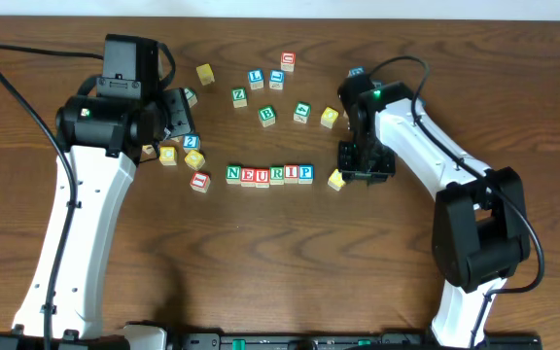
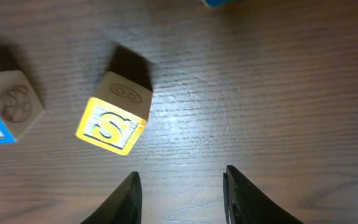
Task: Spell out NEURIPS
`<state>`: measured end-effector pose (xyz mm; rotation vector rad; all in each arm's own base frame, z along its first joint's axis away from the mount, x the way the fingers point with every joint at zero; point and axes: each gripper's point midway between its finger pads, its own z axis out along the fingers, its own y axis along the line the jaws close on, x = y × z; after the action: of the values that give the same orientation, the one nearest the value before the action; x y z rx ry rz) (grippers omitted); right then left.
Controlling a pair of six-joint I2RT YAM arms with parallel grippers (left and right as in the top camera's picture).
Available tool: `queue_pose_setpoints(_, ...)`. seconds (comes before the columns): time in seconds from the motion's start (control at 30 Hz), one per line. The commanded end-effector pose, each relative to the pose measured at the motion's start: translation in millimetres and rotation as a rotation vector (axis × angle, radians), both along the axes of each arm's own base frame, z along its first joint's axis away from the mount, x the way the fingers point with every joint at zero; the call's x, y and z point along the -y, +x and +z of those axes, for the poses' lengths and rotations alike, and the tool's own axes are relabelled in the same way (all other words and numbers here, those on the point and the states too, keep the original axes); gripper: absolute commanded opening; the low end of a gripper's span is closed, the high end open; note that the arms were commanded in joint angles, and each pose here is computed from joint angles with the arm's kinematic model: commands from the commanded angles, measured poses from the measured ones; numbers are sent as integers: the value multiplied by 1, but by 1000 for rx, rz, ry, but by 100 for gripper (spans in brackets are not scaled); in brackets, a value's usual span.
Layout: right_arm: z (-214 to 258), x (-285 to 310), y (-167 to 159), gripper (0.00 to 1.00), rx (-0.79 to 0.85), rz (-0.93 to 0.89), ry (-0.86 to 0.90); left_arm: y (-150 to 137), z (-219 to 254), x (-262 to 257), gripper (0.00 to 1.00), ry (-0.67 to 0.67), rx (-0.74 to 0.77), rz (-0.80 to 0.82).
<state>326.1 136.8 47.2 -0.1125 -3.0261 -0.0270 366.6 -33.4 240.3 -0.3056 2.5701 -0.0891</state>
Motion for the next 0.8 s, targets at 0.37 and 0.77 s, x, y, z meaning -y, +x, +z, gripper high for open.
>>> queue_pose_setpoints(0.37, -16, 0, -5, 34, 23, 9, 19, 2, -2, -4, 61, 20, -4, 4)
queue_pose_setpoints(0.77, -28, 0, -6, 34, 33, 8, 23, 2, -2, -4, 61, 20, -4, 4)
